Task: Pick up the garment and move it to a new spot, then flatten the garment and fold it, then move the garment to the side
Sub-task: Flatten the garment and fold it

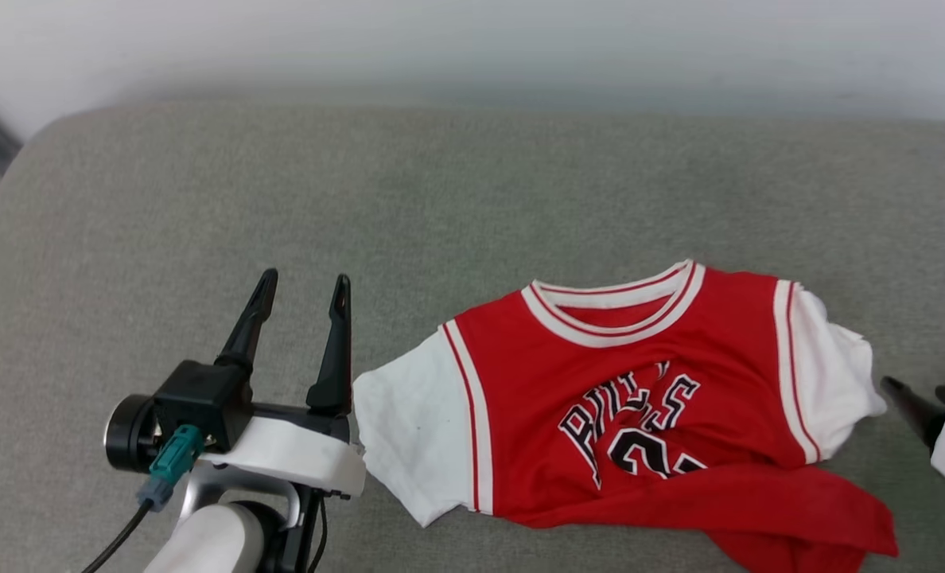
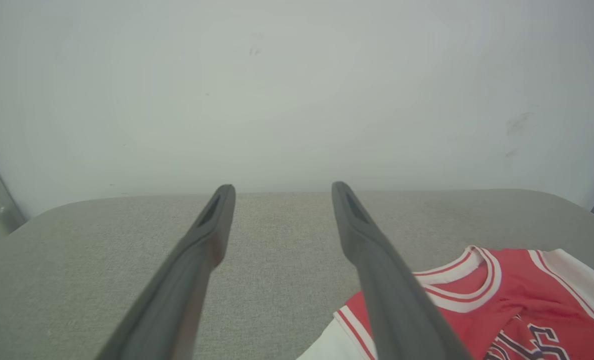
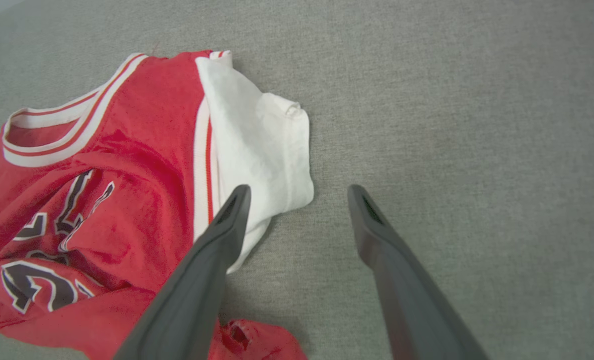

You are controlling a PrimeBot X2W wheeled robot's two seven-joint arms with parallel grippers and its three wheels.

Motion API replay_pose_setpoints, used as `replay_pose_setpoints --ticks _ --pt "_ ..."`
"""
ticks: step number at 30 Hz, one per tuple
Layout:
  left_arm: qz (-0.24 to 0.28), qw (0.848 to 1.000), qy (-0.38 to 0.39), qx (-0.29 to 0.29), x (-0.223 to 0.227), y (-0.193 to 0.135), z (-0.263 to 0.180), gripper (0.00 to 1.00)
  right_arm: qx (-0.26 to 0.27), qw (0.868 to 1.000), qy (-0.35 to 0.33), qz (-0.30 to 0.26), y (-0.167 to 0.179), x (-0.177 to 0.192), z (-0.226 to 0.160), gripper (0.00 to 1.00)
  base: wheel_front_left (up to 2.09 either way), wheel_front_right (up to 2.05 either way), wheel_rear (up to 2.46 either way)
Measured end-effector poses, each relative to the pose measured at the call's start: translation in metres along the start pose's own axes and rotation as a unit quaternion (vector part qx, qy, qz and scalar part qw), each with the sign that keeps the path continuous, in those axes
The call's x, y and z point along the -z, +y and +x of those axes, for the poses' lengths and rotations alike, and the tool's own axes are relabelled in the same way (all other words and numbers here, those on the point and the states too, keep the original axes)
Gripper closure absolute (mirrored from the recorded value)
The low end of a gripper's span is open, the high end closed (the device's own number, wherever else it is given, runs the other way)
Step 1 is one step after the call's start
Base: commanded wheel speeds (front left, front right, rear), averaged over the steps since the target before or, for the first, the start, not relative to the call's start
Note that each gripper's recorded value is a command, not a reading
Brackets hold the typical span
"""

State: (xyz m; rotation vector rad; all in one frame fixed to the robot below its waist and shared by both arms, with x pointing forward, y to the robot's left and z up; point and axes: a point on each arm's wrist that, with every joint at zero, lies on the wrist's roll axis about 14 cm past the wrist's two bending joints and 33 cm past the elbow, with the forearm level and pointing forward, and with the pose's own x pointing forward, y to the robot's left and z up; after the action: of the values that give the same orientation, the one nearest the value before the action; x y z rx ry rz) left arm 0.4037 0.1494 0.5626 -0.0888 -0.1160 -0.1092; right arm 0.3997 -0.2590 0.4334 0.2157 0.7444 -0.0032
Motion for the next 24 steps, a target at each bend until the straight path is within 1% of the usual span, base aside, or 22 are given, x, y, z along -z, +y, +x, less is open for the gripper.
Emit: replay_pose_setpoints --ticks 3,9,13,17,18,19,20,24 --pt "-0.004 1.000 0.004 -0.001 0.006 0.001 0.007 0.00 -0.002 0.999 0.037 -0.009 0.002 -0.004 0.020 0.00 0.00 0.00 0.00" --pt "-0.011 1.000 0.024 -0.011 0.028 0.009 0.017 0.00 -0.004 0.996 0.084 -0.027 0.006 -0.008 0.064 0.00 0.00 0.00 0.00" --pt "-0.011 0.999 0.043 -0.022 0.045 0.018 0.020 0.00 -0.005 0.991 0.132 -0.028 0.008 0.010 0.089 0.00 0.00 0.00 0.00" --pt "-0.014 0.998 0.057 -0.035 0.056 0.025 0.019 0.00 -0.011 0.986 0.167 -0.024 0.012 0.020 0.102 0.00 0.00 0.00 0.00" --pt "-0.014 0.997 0.060 -0.037 0.058 0.026 0.018 0.00 -0.012 0.985 0.173 -0.022 0.012 0.021 0.103 0.55 0.00 0.00 0.00" --pt "-0.014 0.997 0.063 -0.037 0.060 0.026 0.018 0.00 -0.014 0.984 0.175 -0.018 0.013 0.021 0.102 0.96 0.00 0.00 0.00" --pt "-0.016 0.997 0.067 -0.037 0.061 0.027 0.018 0.00 -0.015 0.984 0.176 -0.018 0.014 0.021 0.101 1.00 0.00 0.00 0.00" --pt "-0.023 0.995 0.095 -0.027 0.069 0.024 0.014 0.00 -0.022 0.986 0.165 -0.026 0.022 0.020 0.094 1.00 0.00 0.00 0.00"
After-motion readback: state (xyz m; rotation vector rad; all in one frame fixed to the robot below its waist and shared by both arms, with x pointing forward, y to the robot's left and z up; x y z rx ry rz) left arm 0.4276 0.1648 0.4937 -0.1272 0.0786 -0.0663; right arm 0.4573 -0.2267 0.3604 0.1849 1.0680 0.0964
